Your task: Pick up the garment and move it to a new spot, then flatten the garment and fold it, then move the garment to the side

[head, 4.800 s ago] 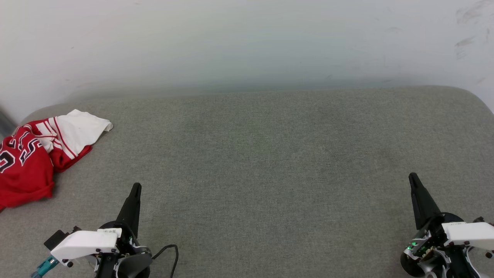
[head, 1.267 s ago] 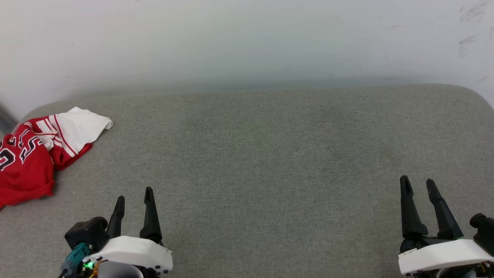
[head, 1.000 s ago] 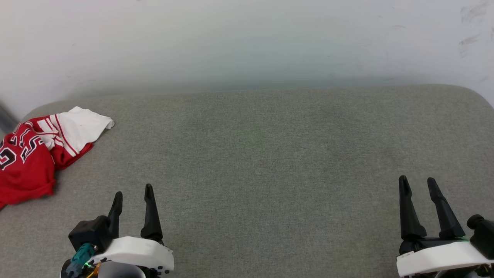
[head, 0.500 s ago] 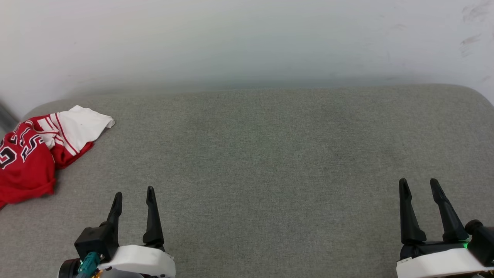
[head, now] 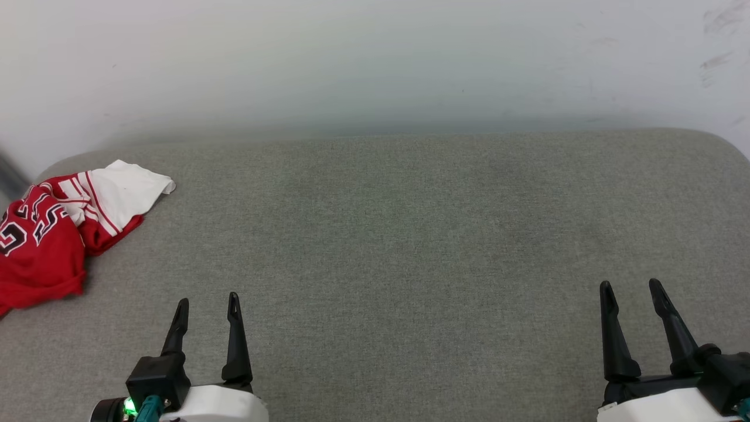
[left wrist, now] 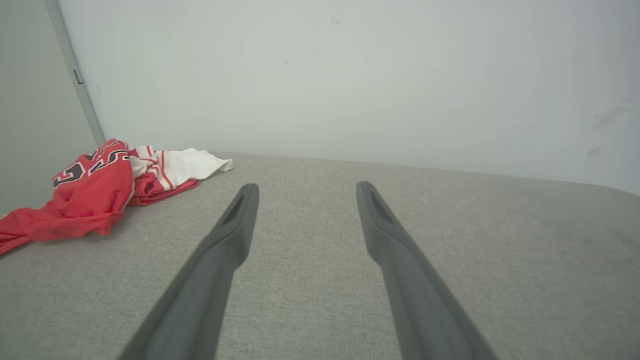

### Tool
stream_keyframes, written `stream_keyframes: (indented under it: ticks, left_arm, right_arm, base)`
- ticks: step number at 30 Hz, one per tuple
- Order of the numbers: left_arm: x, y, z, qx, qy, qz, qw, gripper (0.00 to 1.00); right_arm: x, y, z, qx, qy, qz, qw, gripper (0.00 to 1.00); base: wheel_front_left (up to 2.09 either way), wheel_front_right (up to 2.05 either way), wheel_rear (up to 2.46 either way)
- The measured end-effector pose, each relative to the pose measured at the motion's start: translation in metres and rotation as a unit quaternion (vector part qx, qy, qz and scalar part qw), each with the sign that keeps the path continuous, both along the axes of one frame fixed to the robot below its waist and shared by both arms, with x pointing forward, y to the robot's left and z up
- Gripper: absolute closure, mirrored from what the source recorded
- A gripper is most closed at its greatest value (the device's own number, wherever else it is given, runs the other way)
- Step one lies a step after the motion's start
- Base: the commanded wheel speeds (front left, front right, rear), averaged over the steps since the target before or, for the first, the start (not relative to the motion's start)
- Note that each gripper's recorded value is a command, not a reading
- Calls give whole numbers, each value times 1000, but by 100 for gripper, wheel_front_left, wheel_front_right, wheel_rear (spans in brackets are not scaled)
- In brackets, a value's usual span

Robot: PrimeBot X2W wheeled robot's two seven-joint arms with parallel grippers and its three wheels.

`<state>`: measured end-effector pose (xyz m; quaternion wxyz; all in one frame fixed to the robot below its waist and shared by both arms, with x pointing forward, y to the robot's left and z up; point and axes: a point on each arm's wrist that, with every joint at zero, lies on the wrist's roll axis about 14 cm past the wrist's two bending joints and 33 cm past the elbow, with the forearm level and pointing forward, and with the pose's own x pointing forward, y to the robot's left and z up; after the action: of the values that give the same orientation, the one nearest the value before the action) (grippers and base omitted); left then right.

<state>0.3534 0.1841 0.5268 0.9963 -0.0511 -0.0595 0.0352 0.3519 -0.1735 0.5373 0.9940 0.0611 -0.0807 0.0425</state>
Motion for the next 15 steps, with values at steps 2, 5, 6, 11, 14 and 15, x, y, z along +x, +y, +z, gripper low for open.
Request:
stream_keyframes:
  ticks: [2, 5, 6, 11, 14, 15]
  left_arm:
    - [0, -1, 0, 5, -1, -2, 1000, 0]
    - [-1, -1, -1, 14, -3, -3, 1000, 0]
    - [-1, -2, -1, 17, -3, -4, 1000, 0]
    - [-4, 0, -4, 29, -1, -3, 1000, 0]
    - [-5, 0, -5, 35, -1, -5, 999, 0]
    - [-5, -1, -5, 38, -1, -5, 999, 0]
  right_arm:
    - [-1, 1, 0, -7, -1, 1, 1000, 0]
    - [-1, 2, -1, -11, -2, 3, 1000, 0]
    - [-2, 2, -1, -14, -2, 3, 1000, 0]
    - [-4, 3, -4, -22, 1, 3, 1000, 0]
    - [-4, 3, -5, -28, 0, 4, 1000, 0]
    - [-4, 4, -5, -31, -1, 5, 999, 0]
  base:
    - [0, 0, 0]
    - [0, 0, 0]
    - [0, 0, 0]
    - [0, 0, 0]
    - [0, 0, 0]
    - [0, 0, 0]
